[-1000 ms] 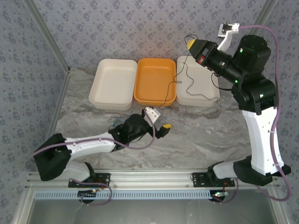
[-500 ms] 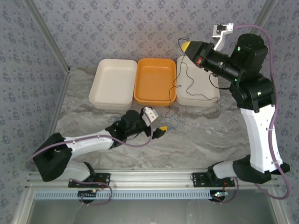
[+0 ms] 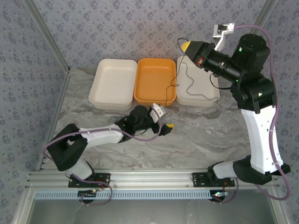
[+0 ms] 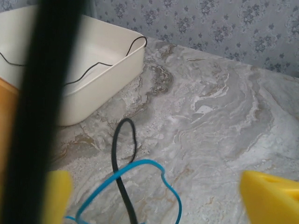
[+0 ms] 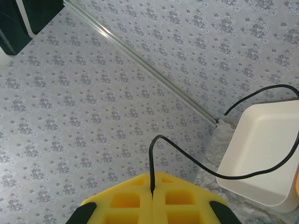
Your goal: Untangle the cables
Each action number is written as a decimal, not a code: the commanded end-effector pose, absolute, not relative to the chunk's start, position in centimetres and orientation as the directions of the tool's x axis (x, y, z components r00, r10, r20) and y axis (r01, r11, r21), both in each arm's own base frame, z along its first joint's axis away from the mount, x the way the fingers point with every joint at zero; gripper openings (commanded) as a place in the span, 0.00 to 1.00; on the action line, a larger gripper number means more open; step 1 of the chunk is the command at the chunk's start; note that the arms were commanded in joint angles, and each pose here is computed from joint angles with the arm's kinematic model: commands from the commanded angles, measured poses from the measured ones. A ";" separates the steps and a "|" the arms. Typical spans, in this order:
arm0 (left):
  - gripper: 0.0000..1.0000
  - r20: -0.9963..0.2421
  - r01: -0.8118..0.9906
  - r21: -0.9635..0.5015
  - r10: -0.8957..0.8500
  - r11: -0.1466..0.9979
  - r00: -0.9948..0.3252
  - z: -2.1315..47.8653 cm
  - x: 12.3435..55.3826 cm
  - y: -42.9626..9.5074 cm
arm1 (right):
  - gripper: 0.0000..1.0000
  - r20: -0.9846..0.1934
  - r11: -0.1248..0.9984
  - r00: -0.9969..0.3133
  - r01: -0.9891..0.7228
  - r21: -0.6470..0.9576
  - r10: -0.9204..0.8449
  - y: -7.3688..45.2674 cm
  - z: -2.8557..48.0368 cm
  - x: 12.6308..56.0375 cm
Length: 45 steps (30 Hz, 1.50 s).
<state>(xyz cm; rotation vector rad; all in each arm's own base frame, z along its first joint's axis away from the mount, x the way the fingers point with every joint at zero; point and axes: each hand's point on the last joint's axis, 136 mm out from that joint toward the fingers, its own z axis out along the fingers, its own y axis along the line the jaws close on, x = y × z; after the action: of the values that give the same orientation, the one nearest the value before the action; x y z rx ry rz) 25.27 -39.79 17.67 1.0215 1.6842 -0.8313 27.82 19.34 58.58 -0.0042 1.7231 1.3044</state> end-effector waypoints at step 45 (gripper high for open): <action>0.76 -0.569 0.185 -0.682 -0.355 0.707 -0.741 18.3 27.6 -30.2 | 0.00 -0.705 0.473 -0.401 -0.537 0.698 0.585 14.6 61.2 28.0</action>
<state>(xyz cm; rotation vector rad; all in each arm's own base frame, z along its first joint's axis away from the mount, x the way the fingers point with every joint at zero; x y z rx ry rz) 27.09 -32.11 18.39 0.1670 2.1048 -0.9234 29.06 14.69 60.33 0.1029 1.6126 1.2197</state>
